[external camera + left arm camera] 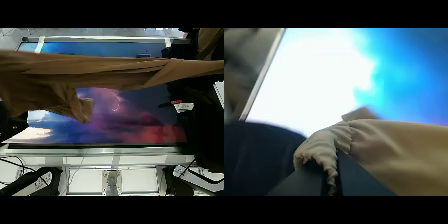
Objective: Fold the clothes and pants, and hang the long-sleeved shirts on hangers.
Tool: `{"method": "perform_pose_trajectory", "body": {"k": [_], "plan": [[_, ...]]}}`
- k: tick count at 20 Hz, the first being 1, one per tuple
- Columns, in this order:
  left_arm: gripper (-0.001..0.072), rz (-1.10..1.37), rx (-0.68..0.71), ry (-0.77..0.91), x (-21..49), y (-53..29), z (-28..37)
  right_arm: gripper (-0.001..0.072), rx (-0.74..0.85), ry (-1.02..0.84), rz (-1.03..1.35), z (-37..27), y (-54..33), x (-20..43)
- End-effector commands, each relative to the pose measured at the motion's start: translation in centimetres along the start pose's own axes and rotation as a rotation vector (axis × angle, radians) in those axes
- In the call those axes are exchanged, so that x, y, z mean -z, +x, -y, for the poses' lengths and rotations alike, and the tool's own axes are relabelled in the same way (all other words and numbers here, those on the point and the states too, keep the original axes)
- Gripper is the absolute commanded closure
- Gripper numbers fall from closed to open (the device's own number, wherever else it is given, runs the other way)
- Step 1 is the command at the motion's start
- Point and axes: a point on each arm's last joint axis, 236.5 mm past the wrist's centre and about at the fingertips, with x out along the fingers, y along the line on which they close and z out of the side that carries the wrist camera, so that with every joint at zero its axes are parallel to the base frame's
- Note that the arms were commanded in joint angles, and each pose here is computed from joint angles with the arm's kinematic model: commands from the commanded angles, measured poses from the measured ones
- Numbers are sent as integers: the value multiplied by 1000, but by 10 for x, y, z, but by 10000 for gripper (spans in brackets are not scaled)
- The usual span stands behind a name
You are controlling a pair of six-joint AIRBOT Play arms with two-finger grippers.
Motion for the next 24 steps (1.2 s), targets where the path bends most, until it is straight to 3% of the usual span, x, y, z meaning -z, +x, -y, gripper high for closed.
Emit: {"method": "perform_pose_trajectory", "body": {"k": [1,7,11,12,13,14,15,16,21,24], "plan": [[685,-320,-191,-79,96,16,-63,698,-30,-36,-158,-14,27,44],[685,-590,-78,-73,248,62,-15,698,-75,18,-513,-25,81,193],[685,-679,-57,-18,324,86,5,680,-110,64,-695,-29,79,253],[685,-666,-50,-9,327,94,9,635,-112,66,-697,-29,79,253],[685,-644,-42,-16,325,102,12,545,-121,71,-695,-32,79,253],[670,-625,-35,-23,321,106,14,385,-132,76,-698,-34,78,253],[420,-613,-33,-24,318,108,15,286,-139,76,-703,-37,75,251],[23,-609,-35,-28,316,108,14,287,-154,92,-696,-42,71,244],[16,-438,-41,-83,263,110,7,300,-459,111,-317,-151,68,124],[18,-331,-131,-165,236,114,-22,300,-535,-88,-349,-245,94,146]]}}
